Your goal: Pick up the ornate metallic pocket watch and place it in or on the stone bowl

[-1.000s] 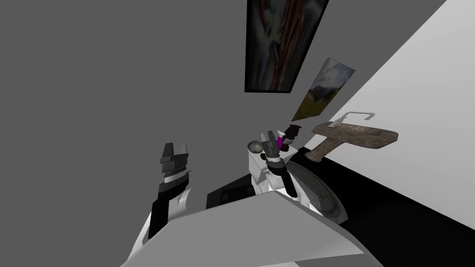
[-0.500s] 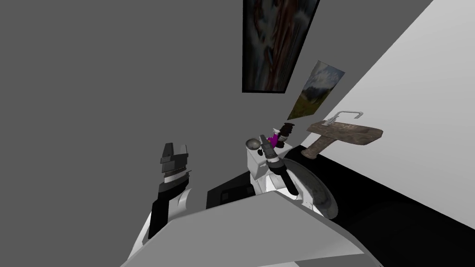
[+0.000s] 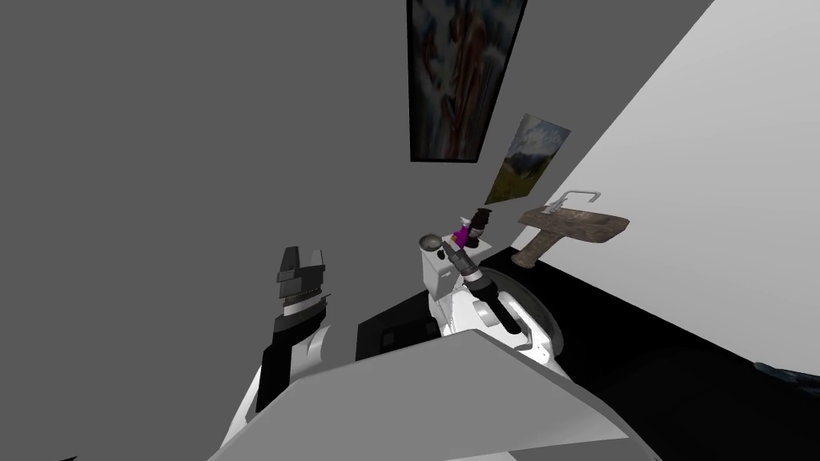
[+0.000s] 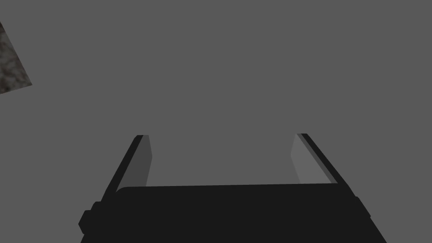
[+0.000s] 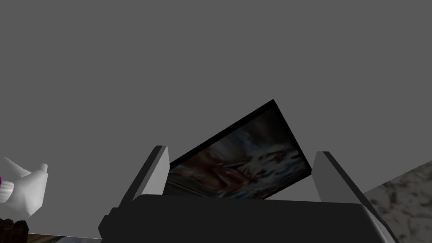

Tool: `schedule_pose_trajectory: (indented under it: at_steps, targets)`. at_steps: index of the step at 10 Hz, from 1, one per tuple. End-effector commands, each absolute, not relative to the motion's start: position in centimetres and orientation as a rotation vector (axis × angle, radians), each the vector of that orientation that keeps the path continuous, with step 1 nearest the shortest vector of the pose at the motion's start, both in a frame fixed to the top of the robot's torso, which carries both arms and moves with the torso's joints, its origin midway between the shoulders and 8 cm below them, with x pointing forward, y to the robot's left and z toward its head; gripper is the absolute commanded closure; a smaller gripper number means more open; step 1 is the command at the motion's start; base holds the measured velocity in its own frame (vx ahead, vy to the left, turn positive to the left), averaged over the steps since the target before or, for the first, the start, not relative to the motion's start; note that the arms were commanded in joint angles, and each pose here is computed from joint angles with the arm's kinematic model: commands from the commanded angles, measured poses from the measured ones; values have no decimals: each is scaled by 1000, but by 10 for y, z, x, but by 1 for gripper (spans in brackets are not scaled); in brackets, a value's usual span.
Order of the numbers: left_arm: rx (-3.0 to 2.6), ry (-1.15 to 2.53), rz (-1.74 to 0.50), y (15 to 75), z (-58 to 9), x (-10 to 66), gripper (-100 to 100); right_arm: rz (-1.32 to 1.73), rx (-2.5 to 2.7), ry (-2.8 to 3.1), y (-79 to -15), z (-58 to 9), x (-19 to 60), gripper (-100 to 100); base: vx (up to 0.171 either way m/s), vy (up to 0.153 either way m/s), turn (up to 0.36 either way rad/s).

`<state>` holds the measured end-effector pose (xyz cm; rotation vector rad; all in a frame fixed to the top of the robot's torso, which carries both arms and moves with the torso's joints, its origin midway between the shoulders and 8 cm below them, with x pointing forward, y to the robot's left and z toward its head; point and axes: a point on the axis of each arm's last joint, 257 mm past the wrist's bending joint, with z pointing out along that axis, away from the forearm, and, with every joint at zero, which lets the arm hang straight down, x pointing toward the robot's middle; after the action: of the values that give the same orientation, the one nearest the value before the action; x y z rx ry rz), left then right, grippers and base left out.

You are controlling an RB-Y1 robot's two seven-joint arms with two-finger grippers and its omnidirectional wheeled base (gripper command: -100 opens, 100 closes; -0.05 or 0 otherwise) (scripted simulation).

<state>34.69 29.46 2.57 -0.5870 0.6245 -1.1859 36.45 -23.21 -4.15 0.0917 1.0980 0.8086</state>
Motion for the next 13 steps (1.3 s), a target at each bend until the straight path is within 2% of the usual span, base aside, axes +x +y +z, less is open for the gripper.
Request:
schedule_pose_trajectory:
  at_steps: [1,8,13]
  targets:
    - [-587,624,-1186,295,26,347,0,756,54,1127,-233,-51,367,-100,-92,-12,-31]
    - [-587,624,-1186,295,26,347,0,328,-311,1333,-268,-117,382,-100,-91,-9,-43]
    - [-587,624,-1186,295,26,347,0,103,-547,1397,-294,-147,386,-100,-44,22,15]
